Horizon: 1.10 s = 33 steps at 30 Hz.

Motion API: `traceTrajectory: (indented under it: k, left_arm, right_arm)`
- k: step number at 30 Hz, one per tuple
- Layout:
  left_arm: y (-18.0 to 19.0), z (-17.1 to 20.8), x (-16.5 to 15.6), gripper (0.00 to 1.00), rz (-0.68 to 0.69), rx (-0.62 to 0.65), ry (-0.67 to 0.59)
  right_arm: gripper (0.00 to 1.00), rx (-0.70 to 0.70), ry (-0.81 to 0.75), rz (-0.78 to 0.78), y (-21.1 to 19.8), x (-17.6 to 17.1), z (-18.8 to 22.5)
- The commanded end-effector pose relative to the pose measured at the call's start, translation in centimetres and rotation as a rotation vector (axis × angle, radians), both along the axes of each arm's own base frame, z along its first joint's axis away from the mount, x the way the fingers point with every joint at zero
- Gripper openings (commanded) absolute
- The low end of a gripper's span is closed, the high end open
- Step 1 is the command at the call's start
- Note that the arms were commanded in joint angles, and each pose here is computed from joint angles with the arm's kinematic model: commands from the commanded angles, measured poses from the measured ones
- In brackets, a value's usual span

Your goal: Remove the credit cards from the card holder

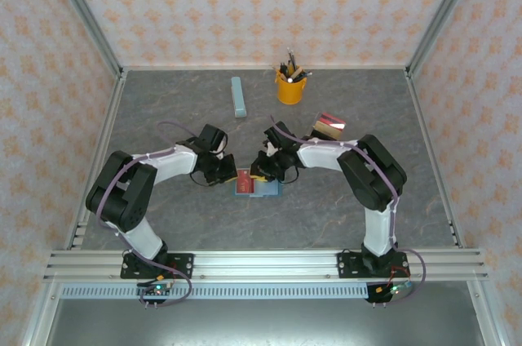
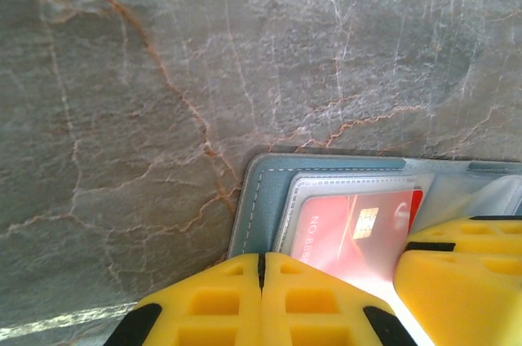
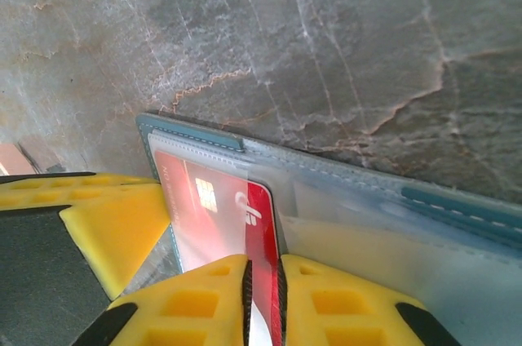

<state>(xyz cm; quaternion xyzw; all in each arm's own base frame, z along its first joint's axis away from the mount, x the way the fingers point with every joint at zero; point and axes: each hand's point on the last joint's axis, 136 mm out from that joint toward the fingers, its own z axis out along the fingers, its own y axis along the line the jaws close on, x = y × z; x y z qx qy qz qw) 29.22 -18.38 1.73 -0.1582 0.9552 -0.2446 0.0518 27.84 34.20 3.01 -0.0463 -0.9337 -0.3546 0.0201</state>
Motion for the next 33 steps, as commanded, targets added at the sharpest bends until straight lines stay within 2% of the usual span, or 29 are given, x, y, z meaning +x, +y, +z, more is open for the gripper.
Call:
traceTrajectory:
  k: [1, 5, 8, 16, 24, 33]
  left_arm:
    - [0.9, -2.6, -2.3, 0.01, 0.004, 0.059, 0.085]
    - [1.0, -2.6, -2.4, 0.0, 0.006, 0.064, 0.086]
    - [1.0, -2.8, -2.4, 0.0, 0.006, 0.068, 0.092]
    - [0.8, -2.9, -2.4, 0.0, 0.006, 0.059, 0.093]
    - [0.7, -3.1, -2.6, 0.0, 0.006, 0.048, 0.1]
    - [0.7, -3.2, -2.8, 0.0, 0.013, 0.041, 0.102]
  right_arm:
    - [0.18, -0.04, -0.045, -0.062, -0.8, 1.0, 0.1]
    - [0.2, -0.181, -0.059, -0.072, -2.9, 1.0, -1.2]
    - [0.22, -0.213, -0.047, -0.052, -3.4, 0.5, -1.9]
    - [0.2, -0.079, -0.011, 0.044, -0.1, -0.5, -1.6]
    - [0.16, -0.018, -0.033, 0.076, 0.7, -0.3, -0.5]
    - [0.14, 0.11, -0.068, 0.076, 1.7, 0.3, 1.2]
